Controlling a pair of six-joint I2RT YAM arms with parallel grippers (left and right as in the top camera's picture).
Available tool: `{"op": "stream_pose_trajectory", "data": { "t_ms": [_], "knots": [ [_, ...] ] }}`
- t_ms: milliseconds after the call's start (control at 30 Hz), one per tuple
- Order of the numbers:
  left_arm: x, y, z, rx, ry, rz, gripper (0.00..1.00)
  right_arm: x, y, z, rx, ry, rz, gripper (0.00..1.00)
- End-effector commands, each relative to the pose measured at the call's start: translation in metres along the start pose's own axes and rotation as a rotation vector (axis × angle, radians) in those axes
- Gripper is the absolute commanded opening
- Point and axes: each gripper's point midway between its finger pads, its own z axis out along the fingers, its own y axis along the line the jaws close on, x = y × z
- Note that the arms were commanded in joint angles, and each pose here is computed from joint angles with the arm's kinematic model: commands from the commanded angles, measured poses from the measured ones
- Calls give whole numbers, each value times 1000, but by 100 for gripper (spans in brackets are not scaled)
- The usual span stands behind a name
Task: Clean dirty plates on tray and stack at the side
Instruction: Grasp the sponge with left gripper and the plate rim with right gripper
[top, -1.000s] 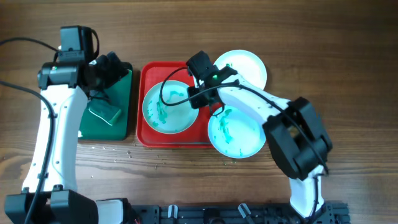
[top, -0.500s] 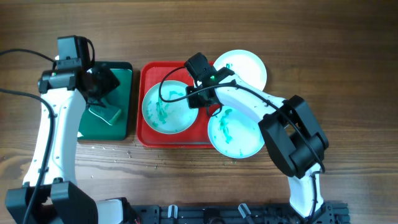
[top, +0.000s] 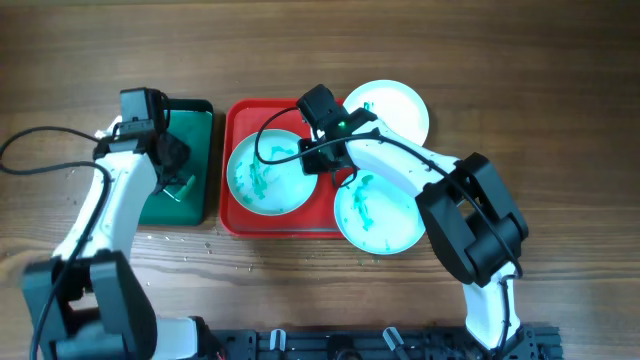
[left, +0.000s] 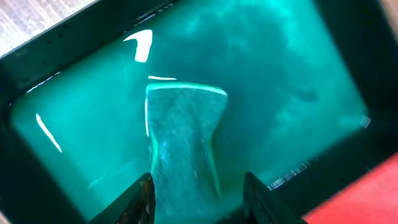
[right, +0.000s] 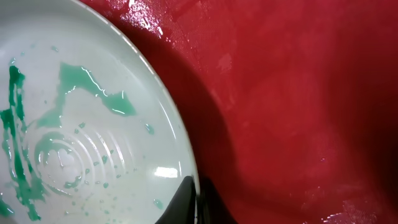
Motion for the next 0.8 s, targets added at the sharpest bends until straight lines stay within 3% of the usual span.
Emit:
{"op": "stream_pose_trajectory", "data": {
  "t_ms": [0,167,400,567,767],
  "knots": [
    [6,18,30,-118,3,-109,43,7,2,14,-5,31,-25,4],
    [17,20,57,-157,42,-98,47,6,2,14,-6,28,-26,4],
    [20,3,71,-88,64,-111,41,5,3,14,-12,25,-28,4],
    [16,-1,69,-71,52,-90,34,3,5,14,-17,15,-29,4],
    [3,-6,43,-53,36,-91,37,3,6,14,-25,16,-42,4]
  ]
}}
